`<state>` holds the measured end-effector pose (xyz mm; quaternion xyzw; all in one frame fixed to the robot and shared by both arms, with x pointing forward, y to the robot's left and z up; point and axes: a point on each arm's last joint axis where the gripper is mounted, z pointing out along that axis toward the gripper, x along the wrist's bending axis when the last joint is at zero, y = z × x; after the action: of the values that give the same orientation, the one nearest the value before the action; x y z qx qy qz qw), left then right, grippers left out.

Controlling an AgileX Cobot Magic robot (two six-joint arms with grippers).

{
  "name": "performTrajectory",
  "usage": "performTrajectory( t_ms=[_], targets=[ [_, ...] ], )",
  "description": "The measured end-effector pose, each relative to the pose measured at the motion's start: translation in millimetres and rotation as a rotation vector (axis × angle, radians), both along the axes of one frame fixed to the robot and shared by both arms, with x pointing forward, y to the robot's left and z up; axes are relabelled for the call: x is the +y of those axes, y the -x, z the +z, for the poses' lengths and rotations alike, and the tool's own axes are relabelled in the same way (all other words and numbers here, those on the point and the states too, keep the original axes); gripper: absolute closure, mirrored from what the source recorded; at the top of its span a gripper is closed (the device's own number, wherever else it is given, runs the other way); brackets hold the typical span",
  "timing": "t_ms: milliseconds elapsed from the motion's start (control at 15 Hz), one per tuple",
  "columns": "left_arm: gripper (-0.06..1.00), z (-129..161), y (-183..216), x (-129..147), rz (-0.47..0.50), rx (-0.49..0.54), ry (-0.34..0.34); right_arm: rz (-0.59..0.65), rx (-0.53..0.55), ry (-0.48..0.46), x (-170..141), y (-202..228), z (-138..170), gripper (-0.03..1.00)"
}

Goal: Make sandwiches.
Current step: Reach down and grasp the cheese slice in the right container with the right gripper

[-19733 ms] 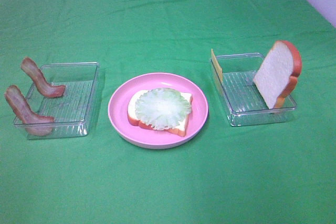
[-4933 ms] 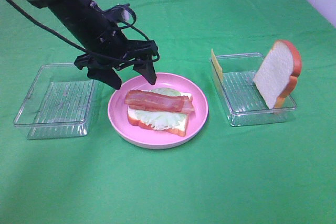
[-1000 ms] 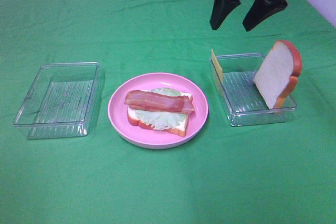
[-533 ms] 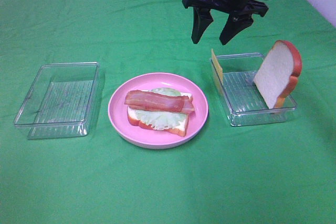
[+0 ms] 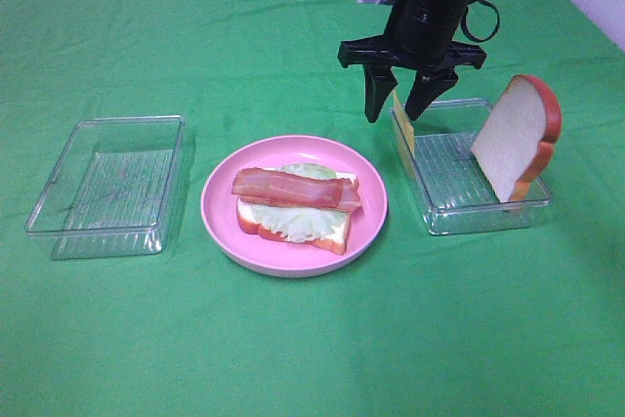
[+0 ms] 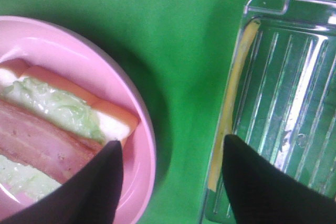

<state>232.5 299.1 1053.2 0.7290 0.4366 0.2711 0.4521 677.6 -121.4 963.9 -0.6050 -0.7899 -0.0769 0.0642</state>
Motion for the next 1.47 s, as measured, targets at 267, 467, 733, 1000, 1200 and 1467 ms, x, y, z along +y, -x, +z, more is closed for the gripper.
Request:
performTrajectory(
  t_ms=[267,467,733,1000,1200,1467],
  targets=[
    [0.15,0.0,0.0,0.0,0.0,0.0,0.0,-0.005,0.013,0.019,-1.1,-0.5,-5.5,0.5],
    [0.15,0.0,0.0,0.0,0.0,0.0,0.0,-0.002,0.01,0.03,-2.1,-0.7,-5.7,0.55],
    [0.15,0.0,0.0,0.0,0.0,0.0,0.0,0.002,0.003,0.05,-3.9,-1.3,-6.0,0.57],
    [0.15,0.0,0.0,0.0,0.0,0.0,0.0,0.002,0.003,0.05,-3.9,-1.3,-6.0,0.57],
    [0.15,0.0,0.0,0.0,0.0,0.0,0.0,0.001,0.002,0.051,-4.0,-1.3,-6.0,0.57],
    [0.15,0.0,0.0,0.0,0.0,0.0,0.0,-0.004,0.003,0.052,-4.1,-1.4,-6.0,0.57]
  ],
)
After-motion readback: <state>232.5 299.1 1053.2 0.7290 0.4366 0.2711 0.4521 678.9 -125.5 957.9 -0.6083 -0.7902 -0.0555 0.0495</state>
